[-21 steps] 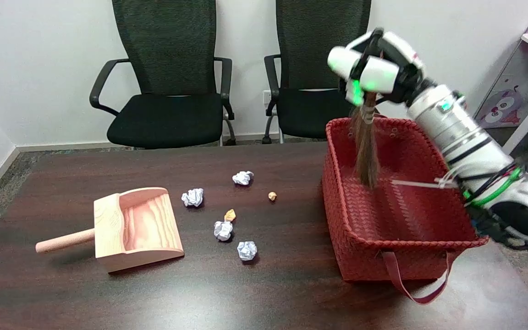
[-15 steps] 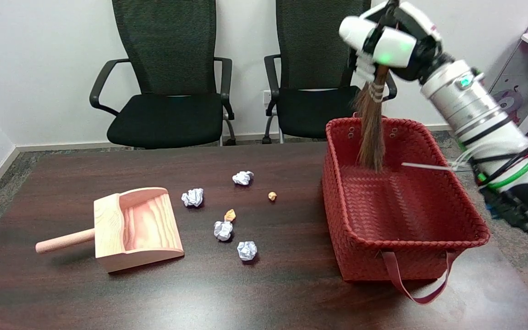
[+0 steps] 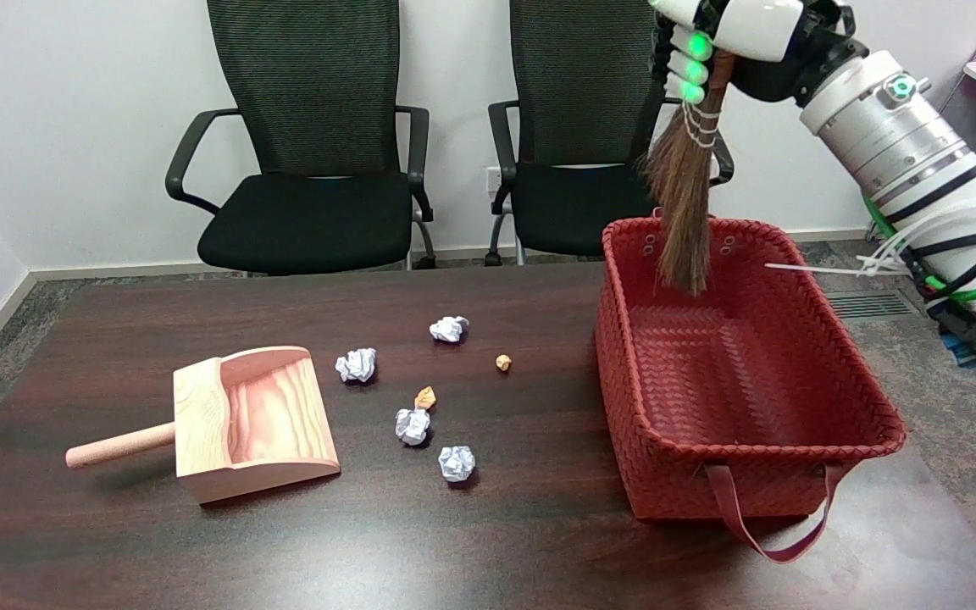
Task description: Sweep the paper ball into the dustpan.
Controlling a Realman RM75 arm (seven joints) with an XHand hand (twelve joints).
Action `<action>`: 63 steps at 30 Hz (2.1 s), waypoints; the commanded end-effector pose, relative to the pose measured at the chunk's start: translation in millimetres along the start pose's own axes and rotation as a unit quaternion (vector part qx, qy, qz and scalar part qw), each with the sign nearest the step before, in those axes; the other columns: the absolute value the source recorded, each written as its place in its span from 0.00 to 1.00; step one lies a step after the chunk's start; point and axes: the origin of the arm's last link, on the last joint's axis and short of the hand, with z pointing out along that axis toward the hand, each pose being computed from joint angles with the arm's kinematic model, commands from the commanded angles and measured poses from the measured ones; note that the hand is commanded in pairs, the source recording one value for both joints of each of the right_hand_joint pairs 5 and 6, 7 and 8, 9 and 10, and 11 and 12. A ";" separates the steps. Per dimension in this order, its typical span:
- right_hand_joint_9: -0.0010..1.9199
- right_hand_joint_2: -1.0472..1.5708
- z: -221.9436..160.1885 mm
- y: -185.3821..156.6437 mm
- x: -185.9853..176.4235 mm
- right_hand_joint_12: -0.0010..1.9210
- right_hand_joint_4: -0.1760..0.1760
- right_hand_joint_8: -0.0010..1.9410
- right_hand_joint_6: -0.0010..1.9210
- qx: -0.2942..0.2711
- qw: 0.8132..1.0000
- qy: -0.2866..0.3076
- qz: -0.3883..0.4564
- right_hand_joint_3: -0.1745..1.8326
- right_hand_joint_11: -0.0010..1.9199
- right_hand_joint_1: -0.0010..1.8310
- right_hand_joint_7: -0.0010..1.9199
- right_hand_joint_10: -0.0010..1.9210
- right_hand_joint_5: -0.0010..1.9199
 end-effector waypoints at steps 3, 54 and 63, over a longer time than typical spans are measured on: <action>1.00 0.81 30.8 0.3 -50.3 1.00 1.00 0.99 1.00 -0.018 0.992 -0.094 0.079 0.71 1.00 0.51 1.00 1.00 1.00; 1.00 0.86 87.5 125.8 -169.9 1.00 1.00 0.99 1.00 -0.044 0.996 -0.074 -0.007 0.79 1.00 0.47 1.00 1.00 1.00; 1.00 0.87 69.3 157.3 -183.5 1.00 1.00 0.99 1.00 -0.103 0.985 -0.131 -0.039 0.76 1.00 0.47 1.00 1.00 1.00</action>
